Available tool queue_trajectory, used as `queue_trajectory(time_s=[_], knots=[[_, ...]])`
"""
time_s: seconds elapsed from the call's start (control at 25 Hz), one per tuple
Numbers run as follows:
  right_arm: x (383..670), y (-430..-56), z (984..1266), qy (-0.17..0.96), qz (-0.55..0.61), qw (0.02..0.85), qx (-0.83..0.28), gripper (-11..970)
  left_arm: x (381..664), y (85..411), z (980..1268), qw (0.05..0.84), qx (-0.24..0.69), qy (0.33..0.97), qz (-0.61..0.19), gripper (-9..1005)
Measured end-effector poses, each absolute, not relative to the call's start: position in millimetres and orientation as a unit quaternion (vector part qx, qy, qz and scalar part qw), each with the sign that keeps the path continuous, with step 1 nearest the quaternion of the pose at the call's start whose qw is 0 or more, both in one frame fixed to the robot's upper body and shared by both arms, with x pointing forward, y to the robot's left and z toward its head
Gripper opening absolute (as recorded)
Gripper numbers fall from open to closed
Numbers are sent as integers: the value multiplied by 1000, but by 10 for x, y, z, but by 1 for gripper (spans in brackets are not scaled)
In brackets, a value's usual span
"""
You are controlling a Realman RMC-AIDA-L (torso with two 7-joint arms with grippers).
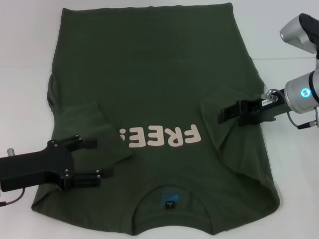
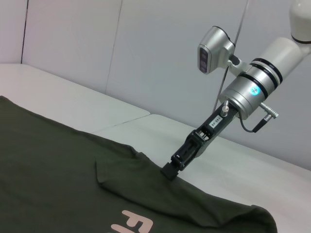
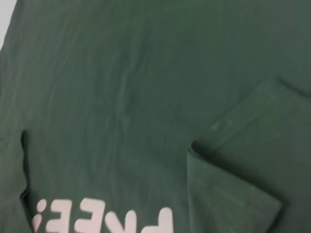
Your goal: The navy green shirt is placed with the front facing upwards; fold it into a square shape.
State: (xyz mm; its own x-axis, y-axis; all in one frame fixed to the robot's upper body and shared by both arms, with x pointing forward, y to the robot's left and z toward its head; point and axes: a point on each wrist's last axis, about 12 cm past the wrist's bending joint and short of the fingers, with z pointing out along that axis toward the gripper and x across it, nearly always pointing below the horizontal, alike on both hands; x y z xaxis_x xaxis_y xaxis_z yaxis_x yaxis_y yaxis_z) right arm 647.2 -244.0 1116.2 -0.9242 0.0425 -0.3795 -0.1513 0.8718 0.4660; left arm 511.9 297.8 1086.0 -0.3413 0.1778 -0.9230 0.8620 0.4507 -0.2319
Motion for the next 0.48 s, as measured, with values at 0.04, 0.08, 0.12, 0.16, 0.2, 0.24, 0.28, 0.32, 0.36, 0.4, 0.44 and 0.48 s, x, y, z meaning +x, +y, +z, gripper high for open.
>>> queue_trajectory(time_s=[0.04, 0.08, 0.12, 0.16, 0.2, 0.24, 0.28, 0.32, 0.36, 0.4, 0.44, 0.48], knots=[[6479, -2452, 11164, 948, 249, 195, -28, 678, 5119, 2978, 10860, 448, 359, 724, -382, 948], [6485, -2462, 11164, 949, 246, 197, -28, 678, 5120, 2977, 10860, 448, 359, 725, -382, 948], [6490, -2474, 11163, 949, 242, 199, -27, 678, 5120, 2977, 10860, 448, 359, 725, -382, 948], [6498, -2487, 11160, 950, 236, 202, -26, 678, 5121, 2976, 10861, 448, 359, 724, -382, 948], [6506, -2496, 11158, 951, 230, 204, -26, 678, 5122, 2975, 10861, 448, 359, 724, -382, 948], [6519, -2501, 11152, 953, 221, 208, -26, 678, 5123, 2974, 10862, 448, 359, 724, -382, 948], [6519, -2501, 11152, 953, 221, 208, -26, 678, 5124, 2974, 10862, 449, 359, 724, -382, 948], [6523, -2498, 11145, 953, 218, 209, -26, 679, 5126, 2975, 10861, 449, 358, 725, -381, 948], [6525, -2495, 11141, 953, 217, 211, -26, 679, 5128, 2976, 10861, 449, 358, 725, -380, 948], [6530, -2491, 11139, 952, 216, 213, -25, 679, 5130, 2976, 10860, 449, 358, 725, -379, 948], [6533, -2489, 11138, 952, 216, 215, -25, 679, 5132, 2975, 10859, 449, 358, 726, -379, 948], [6540, -2490, 11140, 952, 215, 219, -24, 679, 5135, 2973, 10858, 449, 358, 726, -378, 948]])
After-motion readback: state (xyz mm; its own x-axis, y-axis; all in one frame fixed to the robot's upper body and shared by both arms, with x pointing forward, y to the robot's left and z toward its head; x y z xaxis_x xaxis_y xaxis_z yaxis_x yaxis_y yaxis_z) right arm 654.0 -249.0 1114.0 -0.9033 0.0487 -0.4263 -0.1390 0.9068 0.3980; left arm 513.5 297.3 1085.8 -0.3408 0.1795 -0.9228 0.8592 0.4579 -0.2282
